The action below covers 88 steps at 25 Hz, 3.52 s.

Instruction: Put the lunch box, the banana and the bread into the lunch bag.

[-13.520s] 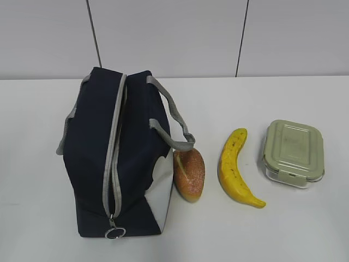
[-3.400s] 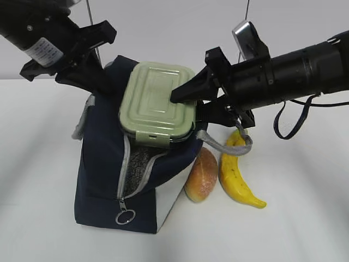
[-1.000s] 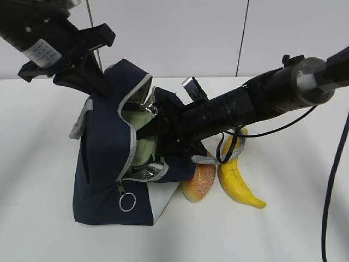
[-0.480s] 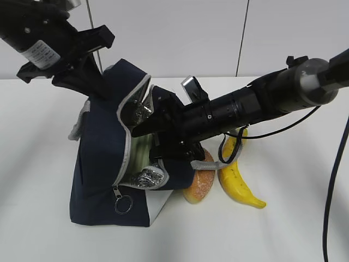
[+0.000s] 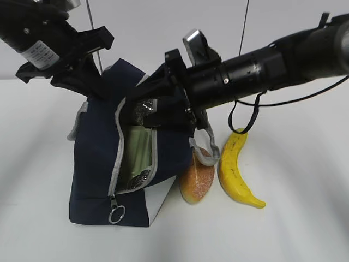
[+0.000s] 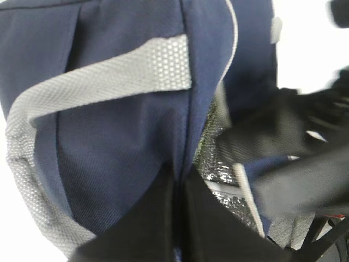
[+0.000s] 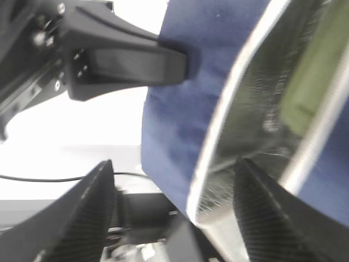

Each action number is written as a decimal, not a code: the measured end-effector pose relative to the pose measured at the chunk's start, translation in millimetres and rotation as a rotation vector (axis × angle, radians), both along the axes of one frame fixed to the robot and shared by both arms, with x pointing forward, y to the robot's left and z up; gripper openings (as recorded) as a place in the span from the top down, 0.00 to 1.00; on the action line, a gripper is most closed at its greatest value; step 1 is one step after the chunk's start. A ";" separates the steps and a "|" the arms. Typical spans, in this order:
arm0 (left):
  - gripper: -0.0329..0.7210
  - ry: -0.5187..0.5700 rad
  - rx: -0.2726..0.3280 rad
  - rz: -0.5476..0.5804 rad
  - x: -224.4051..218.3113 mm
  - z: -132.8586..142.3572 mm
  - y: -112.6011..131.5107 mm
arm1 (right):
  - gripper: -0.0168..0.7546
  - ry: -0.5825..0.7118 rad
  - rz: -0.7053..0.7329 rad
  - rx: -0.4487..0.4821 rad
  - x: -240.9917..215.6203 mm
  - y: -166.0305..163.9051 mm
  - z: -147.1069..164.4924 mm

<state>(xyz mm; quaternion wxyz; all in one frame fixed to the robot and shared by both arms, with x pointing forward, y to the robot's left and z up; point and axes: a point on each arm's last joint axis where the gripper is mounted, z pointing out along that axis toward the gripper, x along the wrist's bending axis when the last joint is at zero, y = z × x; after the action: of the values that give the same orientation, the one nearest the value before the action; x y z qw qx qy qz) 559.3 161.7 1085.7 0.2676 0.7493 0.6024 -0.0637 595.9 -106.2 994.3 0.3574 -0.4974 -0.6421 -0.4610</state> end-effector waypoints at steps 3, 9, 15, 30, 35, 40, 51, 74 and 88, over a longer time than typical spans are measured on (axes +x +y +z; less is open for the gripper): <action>0.96 -0.002 0.014 -0.003 0.0 -0.5 1.0 | 0.33 -0.099 0.028 -0.031 -13.4 -7.2 33.7; 0.96 0.000 0.025 -0.007 -0.3 -1.0 1.8 | 0.33 -0.217 -0.104 -0.174 -37.2 -47.0 62.7; 0.96 0.000 0.026 -0.007 -0.1 -1.3 1.8 | 0.32 -0.232 -0.184 -0.305 -64.0 -90.8 59.5; 0.96 0.002 0.028 -0.008 -0.3 -1.4 2.0 | 0.32 -0.009 -0.146 -0.566 -68.5 -105.5 -6.3; 0.96 0.002 0.028 -0.008 -0.3 -1.4 2.0 | 0.32 0.020 -0.191 -0.679 -63.7 -113.8 -18.5; 0.96 0.002 0.028 -0.008 -0.3 -1.4 2.0 | 0.32 -0.004 -0.213 -0.728 -55.0 -117.7 -9.0; 0.96 0.001 0.030 -0.009 -0.3 -1.5 2.2 | 0.32 -0.072 -0.142 -0.968 -40.2 -88.0 -3.8; 0.96 0.001 0.030 -0.009 -0.3 -1.5 2.2 | 0.22 -0.025 -0.151 -0.969 4.6 -69.7 -48.3; 0.96 0.001 0.031 -0.009 -0.3 -1.5 2.2 | 0.22 -0.001 -0.134 -1.036 26.1 -68.6 -75.2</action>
<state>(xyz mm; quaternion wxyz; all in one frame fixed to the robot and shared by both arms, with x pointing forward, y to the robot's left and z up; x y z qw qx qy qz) 559.0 163.9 1084.1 0.2551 0.7560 0.6002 -0.0559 622.0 -174.8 919.2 0.0337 -0.6487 -0.7531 -0.1048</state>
